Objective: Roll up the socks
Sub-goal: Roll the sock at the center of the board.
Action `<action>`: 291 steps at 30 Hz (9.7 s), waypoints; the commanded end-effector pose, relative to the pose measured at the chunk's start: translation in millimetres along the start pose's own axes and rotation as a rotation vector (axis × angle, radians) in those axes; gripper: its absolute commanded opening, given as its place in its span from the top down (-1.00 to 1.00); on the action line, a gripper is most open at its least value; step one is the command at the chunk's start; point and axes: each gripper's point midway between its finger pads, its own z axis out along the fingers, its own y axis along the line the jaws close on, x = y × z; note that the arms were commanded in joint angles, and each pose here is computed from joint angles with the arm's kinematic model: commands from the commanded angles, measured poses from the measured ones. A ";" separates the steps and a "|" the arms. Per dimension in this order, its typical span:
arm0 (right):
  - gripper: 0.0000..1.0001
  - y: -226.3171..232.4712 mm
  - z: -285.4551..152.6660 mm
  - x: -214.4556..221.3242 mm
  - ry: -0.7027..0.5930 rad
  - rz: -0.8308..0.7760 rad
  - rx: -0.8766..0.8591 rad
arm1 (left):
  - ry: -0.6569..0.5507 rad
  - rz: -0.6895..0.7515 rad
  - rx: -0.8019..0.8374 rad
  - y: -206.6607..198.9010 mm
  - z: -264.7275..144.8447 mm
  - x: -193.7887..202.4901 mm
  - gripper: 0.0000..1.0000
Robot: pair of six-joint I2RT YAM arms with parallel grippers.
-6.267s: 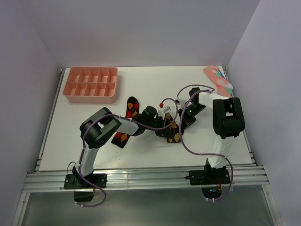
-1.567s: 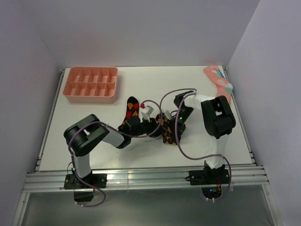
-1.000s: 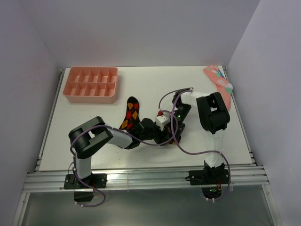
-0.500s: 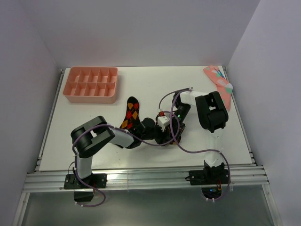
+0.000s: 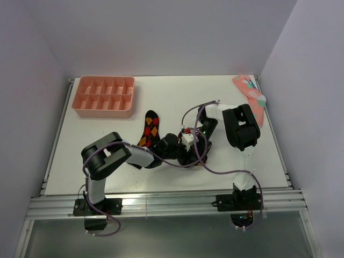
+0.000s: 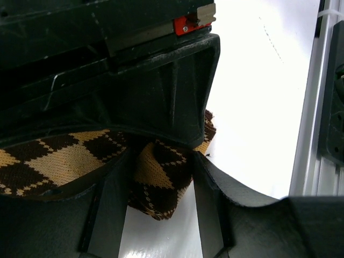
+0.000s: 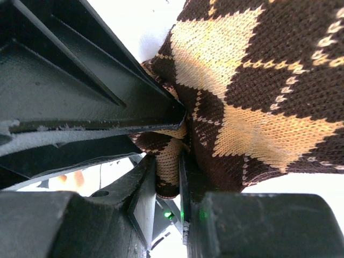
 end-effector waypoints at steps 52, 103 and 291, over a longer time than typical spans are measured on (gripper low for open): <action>0.17 -15.4 -87.8 -31.9 -0.485 -0.176 0.204 | 0.376 -0.579 0.022 22.9 -19.0 123.7 0.99; -0.12 38.3 3.2 -33.3 -0.387 -0.968 0.661 | 0.545 -0.992 0.106 20.4 -47.2 136.7 0.99; 0.84 24.0 24.0 -0.2 -0.011 -0.415 -0.011 | -0.122 -0.147 0.157 -34.7 -35.5 5.9 -0.40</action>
